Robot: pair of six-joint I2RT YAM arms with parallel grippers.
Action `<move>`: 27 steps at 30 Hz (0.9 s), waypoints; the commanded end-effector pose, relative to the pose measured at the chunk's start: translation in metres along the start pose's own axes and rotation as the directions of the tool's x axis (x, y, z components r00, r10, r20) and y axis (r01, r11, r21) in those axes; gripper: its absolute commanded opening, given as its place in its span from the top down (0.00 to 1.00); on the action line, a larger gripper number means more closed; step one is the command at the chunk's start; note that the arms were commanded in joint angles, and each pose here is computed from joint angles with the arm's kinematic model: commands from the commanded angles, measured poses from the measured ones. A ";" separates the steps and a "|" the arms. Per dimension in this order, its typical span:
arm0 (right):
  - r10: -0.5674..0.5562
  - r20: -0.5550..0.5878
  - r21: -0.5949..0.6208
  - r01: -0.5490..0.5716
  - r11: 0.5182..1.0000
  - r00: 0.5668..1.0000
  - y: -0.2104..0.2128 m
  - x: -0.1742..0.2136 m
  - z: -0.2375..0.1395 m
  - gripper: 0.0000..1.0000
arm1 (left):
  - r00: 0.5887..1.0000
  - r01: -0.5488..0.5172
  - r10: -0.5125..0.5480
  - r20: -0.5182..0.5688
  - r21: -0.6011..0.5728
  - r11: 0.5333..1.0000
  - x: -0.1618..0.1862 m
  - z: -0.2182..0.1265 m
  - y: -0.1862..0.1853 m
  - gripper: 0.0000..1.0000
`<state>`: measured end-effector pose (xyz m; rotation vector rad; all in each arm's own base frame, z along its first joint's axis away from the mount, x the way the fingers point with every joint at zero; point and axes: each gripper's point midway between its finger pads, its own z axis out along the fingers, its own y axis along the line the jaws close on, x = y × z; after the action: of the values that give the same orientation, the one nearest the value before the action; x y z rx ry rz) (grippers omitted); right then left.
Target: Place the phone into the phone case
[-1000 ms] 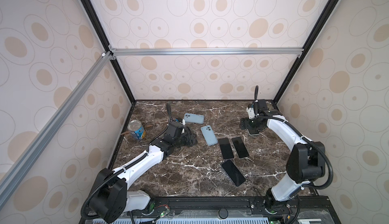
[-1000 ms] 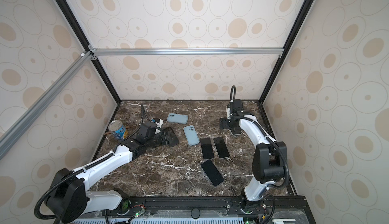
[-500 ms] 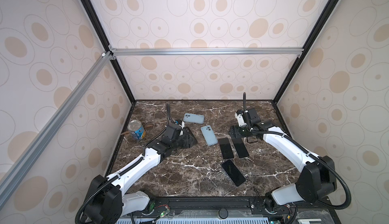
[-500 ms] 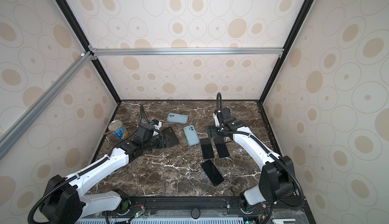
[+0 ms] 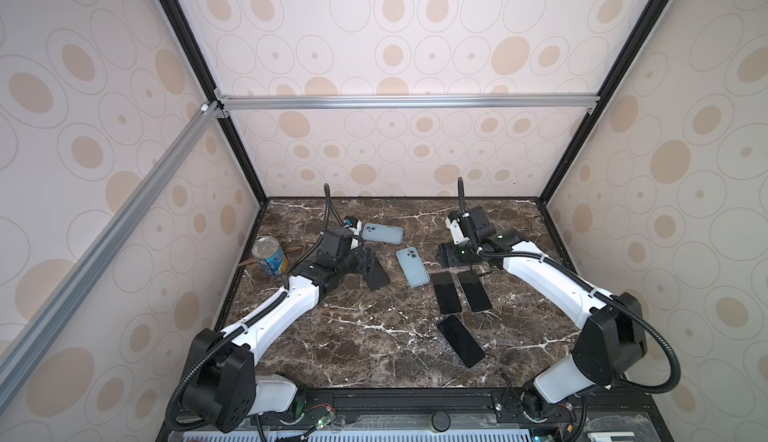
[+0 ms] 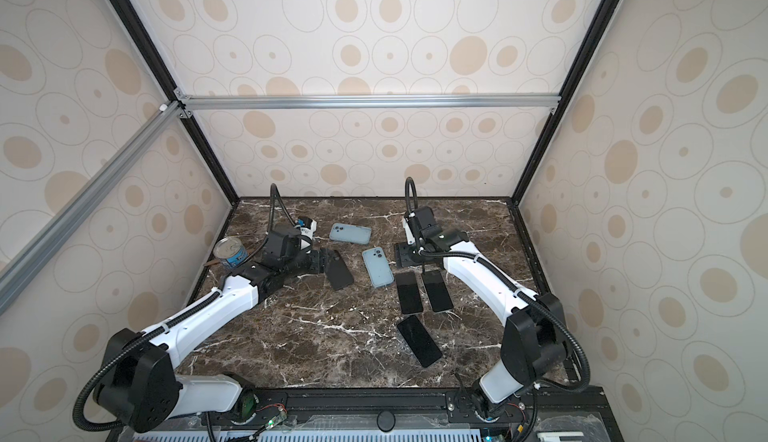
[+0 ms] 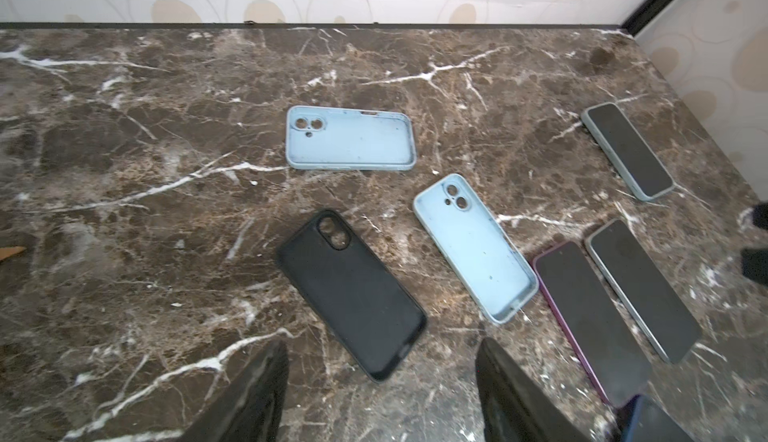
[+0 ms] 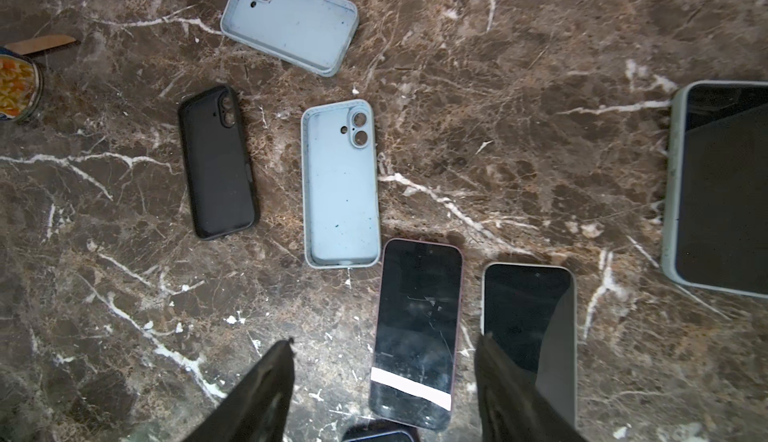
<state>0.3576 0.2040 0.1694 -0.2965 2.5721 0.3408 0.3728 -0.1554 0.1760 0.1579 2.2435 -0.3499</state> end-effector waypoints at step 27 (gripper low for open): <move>-0.239 -0.273 -0.343 0.138 0.929 0.932 0.208 0.012 0.169 0.40 | 0.945 0.327 -0.326 0.034 -0.052 0.944 -0.003 -0.002 0.103 0.33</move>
<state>0.3884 0.4446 0.0734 -0.7414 2.6737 0.6431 0.3955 -0.0582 0.1510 -0.2397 2.2817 -0.4354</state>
